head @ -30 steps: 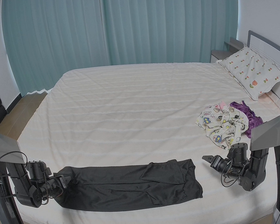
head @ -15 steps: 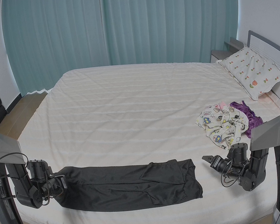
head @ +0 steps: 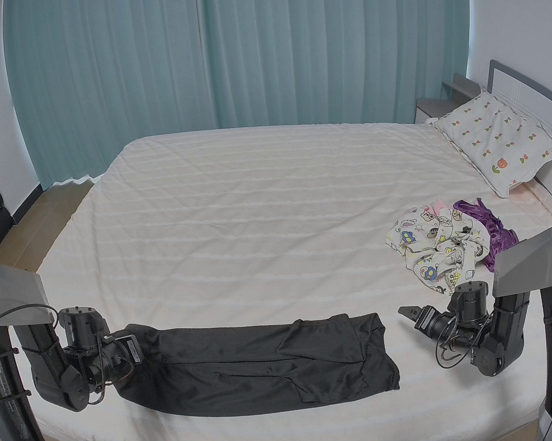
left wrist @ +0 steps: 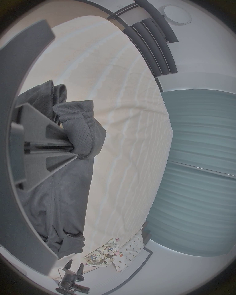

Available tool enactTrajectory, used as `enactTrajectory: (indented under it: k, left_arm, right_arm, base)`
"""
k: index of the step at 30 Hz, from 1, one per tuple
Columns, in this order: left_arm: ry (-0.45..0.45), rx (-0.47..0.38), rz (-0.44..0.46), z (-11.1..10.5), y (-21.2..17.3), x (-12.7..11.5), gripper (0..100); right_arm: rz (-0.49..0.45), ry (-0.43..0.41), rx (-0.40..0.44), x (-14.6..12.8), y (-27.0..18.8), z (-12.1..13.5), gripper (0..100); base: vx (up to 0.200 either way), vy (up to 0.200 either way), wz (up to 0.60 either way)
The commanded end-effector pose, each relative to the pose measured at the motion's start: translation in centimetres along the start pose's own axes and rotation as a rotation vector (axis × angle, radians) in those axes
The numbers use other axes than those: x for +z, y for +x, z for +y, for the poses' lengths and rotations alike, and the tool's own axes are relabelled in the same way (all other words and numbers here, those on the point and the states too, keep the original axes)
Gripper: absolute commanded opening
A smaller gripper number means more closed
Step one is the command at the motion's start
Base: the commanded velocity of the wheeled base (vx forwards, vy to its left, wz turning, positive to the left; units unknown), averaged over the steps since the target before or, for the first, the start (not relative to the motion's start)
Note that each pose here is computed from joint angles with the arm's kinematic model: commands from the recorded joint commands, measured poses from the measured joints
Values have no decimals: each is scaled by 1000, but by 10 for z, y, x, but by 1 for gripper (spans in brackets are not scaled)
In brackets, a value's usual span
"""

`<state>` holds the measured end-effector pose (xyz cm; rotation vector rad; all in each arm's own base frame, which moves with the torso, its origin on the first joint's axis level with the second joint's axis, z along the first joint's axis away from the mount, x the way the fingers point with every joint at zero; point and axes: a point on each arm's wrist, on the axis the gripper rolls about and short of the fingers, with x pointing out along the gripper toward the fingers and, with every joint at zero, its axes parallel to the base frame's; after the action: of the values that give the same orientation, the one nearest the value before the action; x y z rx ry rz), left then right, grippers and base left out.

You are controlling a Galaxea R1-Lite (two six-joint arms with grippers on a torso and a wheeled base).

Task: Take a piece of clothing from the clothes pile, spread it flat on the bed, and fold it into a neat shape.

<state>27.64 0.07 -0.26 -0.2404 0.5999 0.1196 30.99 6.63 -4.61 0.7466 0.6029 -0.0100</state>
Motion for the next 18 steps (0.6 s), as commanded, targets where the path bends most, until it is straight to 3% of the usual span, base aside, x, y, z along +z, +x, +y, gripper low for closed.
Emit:
enactTrajectory:
  k: [1, 4, 18]
  left_arm:
    - [16, -16, -7, -23, -2, -5, 0]
    - [22, -34, -4, -33, -3, -8, 0]
    - [79, -79, 15, -67, -12, -25, 0]
  right_arm:
    - [0, 0, 2, 0, 0, 1, 100]
    - [0, 0, 2, 0, 0, 1, 100]
    - [-4, -1, 4, 1, 0, 1, 100]
  base:
    - [0, 0, 0]
    - [0, 0, 0]
    - [0, -200, 0]
